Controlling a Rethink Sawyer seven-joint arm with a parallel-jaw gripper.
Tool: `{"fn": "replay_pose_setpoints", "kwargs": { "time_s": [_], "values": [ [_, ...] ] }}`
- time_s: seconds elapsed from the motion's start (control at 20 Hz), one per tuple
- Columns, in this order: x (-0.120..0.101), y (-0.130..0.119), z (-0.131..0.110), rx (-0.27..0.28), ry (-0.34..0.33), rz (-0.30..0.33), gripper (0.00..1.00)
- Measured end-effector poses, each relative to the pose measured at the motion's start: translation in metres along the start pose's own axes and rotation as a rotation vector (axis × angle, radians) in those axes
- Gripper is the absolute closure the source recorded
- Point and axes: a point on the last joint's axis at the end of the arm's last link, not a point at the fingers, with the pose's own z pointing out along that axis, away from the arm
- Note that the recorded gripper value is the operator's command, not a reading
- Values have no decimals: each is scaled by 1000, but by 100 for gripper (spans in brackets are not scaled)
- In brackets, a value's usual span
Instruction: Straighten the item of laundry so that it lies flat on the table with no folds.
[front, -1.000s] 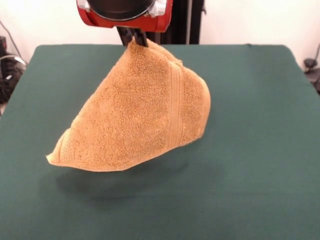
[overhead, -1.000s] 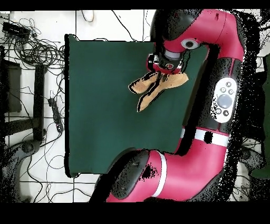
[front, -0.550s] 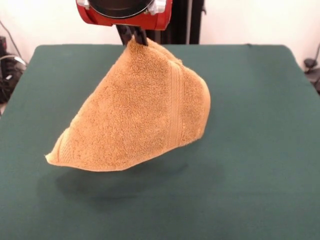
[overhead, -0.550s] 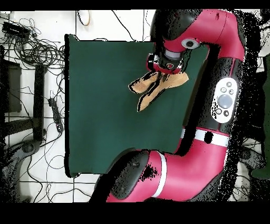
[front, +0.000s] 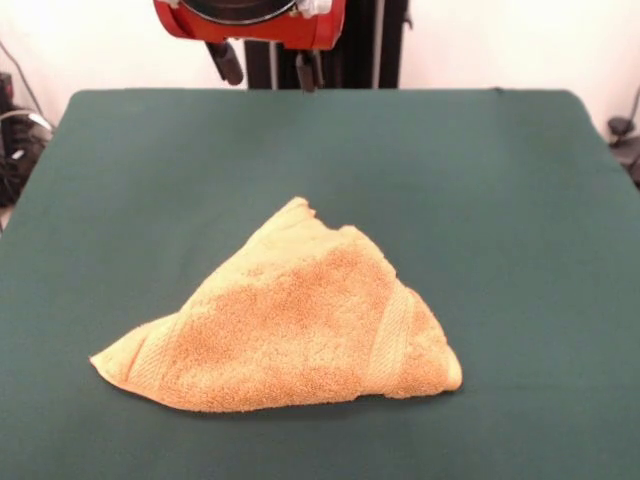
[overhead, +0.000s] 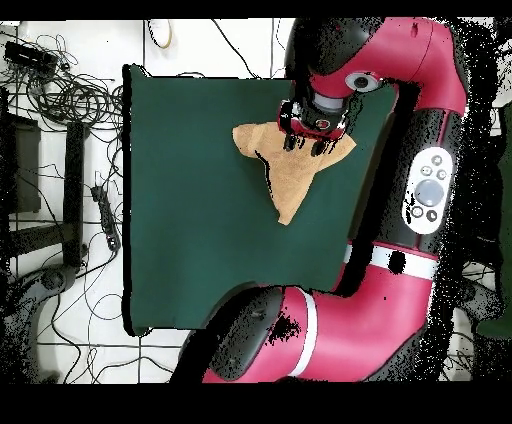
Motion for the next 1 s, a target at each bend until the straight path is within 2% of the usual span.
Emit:
{"fn": "replay_pose_setpoints", "kwargs": {
  "time_s": [0.4, 0.7, 0.9, 1.0],
  "values": [
    [11, 2, -16, -14, -32, -14, 0],
    [12, 2, -20, -17, -54, -16, 0],
    [4, -1, -14, -22, -78, -14, 0],
    [-6, -4, -1, -23, -81, -9, 0]
  ]
}}
